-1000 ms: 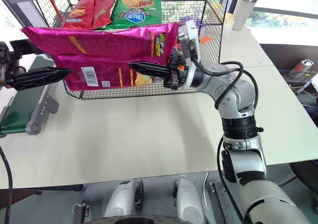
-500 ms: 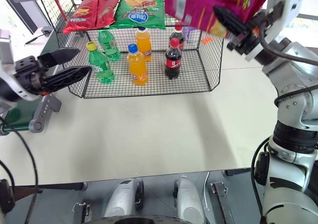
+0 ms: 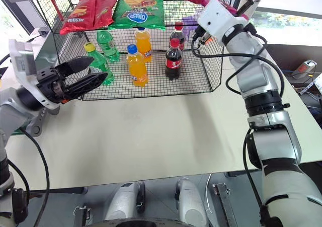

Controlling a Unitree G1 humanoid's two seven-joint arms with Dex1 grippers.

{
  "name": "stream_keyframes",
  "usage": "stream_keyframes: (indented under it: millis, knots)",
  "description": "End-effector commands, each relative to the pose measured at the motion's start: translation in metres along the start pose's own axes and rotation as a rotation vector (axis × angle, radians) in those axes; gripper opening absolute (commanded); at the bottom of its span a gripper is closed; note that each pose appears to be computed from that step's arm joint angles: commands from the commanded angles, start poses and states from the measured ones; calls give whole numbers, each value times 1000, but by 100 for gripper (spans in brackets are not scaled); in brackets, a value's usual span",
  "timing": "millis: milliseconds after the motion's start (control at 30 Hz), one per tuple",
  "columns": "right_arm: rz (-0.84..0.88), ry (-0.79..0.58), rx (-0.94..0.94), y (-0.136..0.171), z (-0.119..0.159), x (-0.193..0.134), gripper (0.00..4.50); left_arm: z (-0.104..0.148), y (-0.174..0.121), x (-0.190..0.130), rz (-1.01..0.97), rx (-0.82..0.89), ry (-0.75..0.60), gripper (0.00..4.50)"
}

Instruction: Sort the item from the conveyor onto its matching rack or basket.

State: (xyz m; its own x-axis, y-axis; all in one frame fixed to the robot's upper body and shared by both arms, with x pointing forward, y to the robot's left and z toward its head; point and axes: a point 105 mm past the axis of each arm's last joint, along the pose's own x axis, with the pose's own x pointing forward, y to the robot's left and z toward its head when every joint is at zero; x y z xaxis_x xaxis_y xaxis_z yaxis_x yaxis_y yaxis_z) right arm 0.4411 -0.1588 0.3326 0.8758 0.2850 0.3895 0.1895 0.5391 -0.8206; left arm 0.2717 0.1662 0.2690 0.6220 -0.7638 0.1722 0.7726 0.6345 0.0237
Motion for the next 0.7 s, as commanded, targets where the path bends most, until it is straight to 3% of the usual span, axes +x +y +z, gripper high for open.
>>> stream_keyframes:
  millis: [33, 333, 433, 700]
  knots:
    - [-59, -22, -30, -10, 10, 12, 0, 13, -8, -5, 7, 47, -53, 432]
    - [8, 45, 52, 6, 7, 34, 0, 6, -16, -13, 55, 30, -54, 432]
    - [31, 49, 112, 8, 12, 40, 74, 1, -18, -16, 78, 22, -53, 438]
    - [122, 49, 229, 15, 18, 45, 445, -5, -19, -17, 97, 12, -51, 438]
